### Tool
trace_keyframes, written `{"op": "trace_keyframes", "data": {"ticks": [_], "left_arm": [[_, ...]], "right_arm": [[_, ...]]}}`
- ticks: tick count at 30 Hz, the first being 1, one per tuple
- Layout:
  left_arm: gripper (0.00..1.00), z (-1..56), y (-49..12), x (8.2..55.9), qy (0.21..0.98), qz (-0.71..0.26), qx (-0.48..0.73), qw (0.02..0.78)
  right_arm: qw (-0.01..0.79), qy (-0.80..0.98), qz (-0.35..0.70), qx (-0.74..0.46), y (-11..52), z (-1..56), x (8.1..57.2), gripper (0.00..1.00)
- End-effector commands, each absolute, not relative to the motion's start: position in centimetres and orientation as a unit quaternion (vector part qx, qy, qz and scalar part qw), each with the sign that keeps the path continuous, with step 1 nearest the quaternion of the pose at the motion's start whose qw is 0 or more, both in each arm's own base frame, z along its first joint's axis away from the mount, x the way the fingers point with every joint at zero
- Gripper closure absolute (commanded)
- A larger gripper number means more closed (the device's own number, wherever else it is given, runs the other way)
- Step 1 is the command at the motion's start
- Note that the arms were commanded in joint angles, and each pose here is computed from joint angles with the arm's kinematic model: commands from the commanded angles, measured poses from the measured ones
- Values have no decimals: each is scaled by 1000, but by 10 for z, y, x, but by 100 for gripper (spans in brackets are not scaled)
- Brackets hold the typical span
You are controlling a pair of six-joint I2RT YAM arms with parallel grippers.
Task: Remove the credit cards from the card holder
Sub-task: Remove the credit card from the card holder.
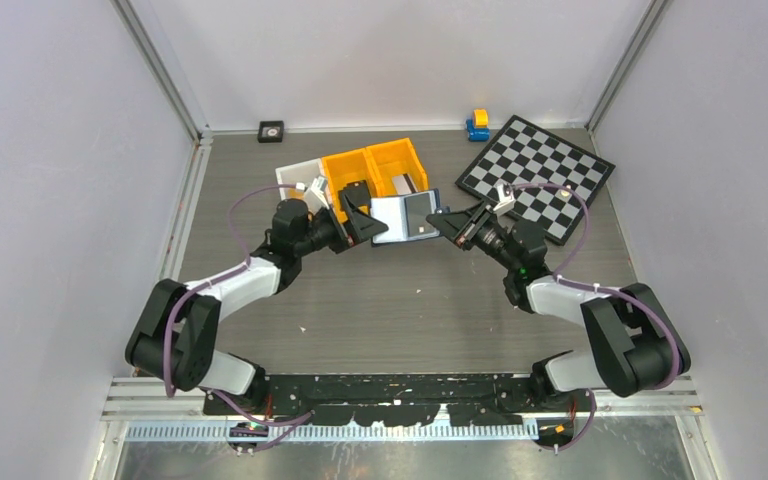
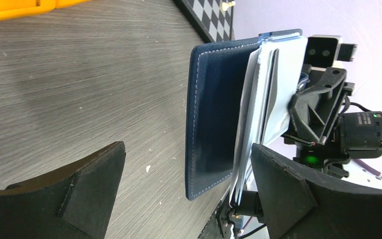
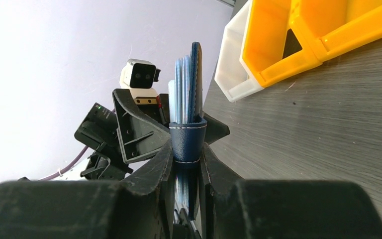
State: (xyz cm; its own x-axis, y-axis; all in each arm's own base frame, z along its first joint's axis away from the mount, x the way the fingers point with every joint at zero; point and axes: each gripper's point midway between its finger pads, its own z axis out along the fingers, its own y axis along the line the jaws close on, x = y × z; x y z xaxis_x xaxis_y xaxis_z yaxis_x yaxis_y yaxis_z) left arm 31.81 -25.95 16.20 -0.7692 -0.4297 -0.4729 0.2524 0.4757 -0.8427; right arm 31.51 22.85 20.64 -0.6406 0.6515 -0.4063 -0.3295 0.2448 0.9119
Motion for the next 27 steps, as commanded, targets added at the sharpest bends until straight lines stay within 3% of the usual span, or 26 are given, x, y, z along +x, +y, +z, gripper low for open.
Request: {"op": "trace_keyframes", "data": {"ticks": [1, 8, 10, 13, 17, 23, 25, 27], "left_arm": [[0, 180, -269, 318, 763, -545, -30, 346], [1, 185, -280, 316, 740, -586, -16, 331], [5, 186, -281, 316, 739, -587, -13, 331], [21, 187, -282, 316, 738, -589, -9, 330], [54, 189, -285, 316, 731, -599, -3, 328], [71, 181, -289, 319, 726, -614, -12, 309], [82, 179, -290, 319, 724, -619, -13, 304], [89, 179, -291, 320, 723, -620, -13, 304]], "right_arm": [[432, 638, 631, 92, 230, 234, 316, 97], [406, 627, 660, 88, 239, 234, 316, 99], [400, 628, 662, 83, 243, 233, 315, 99], [395, 629, 666, 68, 251, 235, 311, 100], [390, 634, 666, 55, 258, 236, 308, 99], [382, 696, 605, 60, 263, 213, 315, 99], [387, 701, 597, 48, 267, 215, 312, 94], [390, 700, 597, 40, 269, 217, 309, 77]]}}
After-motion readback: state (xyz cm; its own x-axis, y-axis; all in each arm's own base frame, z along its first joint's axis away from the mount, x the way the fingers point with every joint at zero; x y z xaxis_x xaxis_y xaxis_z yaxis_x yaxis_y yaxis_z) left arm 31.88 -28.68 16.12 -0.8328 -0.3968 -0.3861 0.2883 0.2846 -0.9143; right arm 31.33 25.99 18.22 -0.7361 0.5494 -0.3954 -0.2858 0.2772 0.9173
